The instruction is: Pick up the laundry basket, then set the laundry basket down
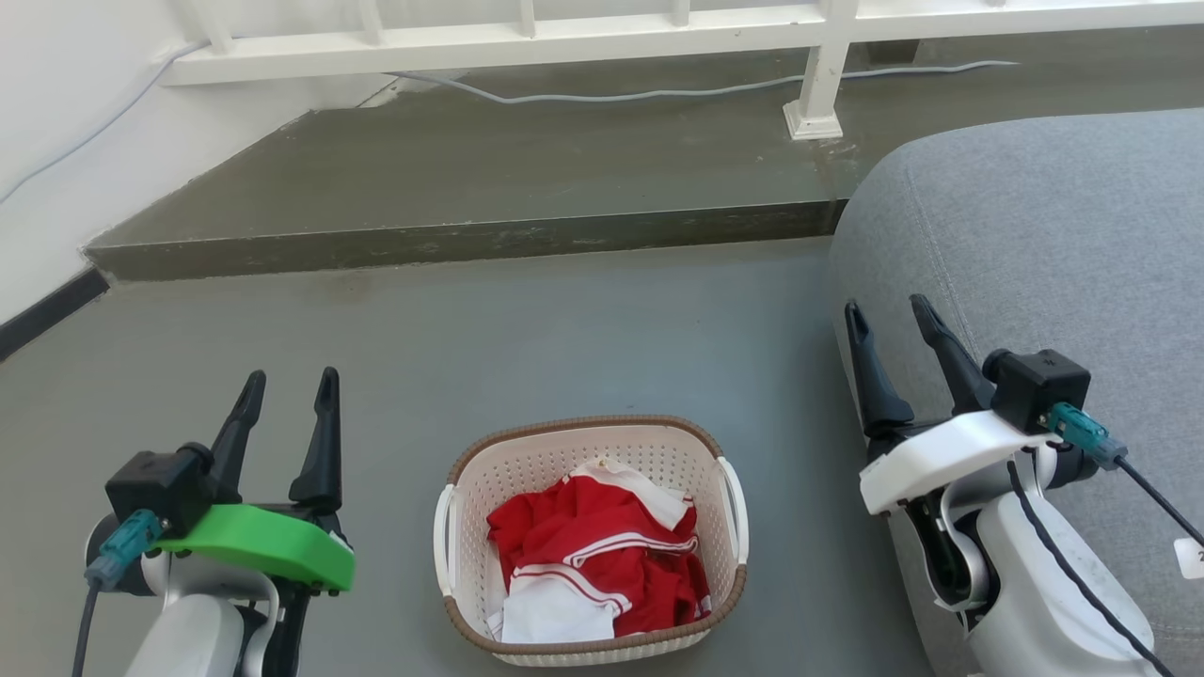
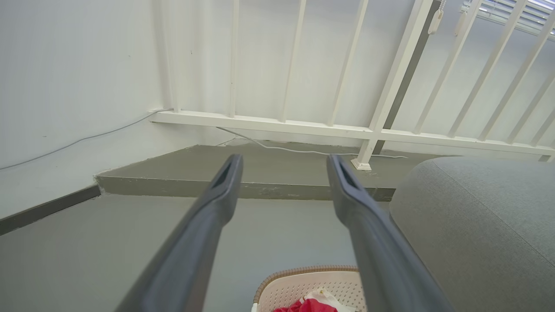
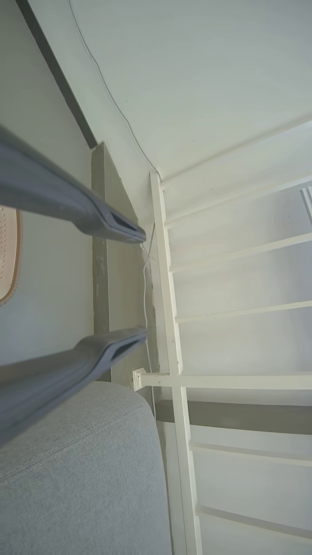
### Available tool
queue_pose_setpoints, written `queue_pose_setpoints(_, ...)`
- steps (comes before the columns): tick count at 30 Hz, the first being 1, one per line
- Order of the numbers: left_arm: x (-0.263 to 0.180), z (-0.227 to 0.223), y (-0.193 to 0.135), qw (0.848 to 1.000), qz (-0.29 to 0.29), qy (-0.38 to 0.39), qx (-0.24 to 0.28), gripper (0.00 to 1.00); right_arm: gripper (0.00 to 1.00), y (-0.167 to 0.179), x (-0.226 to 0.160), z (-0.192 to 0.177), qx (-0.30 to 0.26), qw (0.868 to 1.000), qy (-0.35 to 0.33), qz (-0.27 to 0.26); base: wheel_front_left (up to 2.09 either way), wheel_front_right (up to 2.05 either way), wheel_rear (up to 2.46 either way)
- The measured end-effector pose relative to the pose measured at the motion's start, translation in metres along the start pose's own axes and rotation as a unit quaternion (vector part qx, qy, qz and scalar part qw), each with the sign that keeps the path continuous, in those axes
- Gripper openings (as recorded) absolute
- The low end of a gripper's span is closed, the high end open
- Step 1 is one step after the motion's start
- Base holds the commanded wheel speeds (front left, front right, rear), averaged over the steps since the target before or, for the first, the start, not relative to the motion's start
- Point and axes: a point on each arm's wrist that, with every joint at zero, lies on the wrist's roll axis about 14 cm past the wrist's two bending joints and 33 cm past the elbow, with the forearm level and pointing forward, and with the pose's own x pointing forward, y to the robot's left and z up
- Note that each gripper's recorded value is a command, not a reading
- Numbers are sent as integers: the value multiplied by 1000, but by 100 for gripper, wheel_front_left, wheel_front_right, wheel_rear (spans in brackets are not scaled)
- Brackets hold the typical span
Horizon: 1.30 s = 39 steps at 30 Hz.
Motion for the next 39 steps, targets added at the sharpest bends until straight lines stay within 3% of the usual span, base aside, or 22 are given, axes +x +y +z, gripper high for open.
queue_pose_setpoints(19,-14,-3,-3,1000,5,-3,-5,100,100,-3,-8,-4,-3,1000,4,-6,0,0,0)
queue_pose_setpoints(20,-14,-3,-4,1000,3,-4,-8,0,0,-3,-8,-4,-4,1000,4,-6,0,0,0)
queue_pose_setpoints(26,-25,-28,-5,999,14,32,-22,0,0,-5,-24,-34,8,999,48,-19,0,0,0)
queue_pose_setpoints(39,-28,-31,10,993,52,42,-99,0,0,-20,-24,-36,92,992,59,-56,0,0,0)
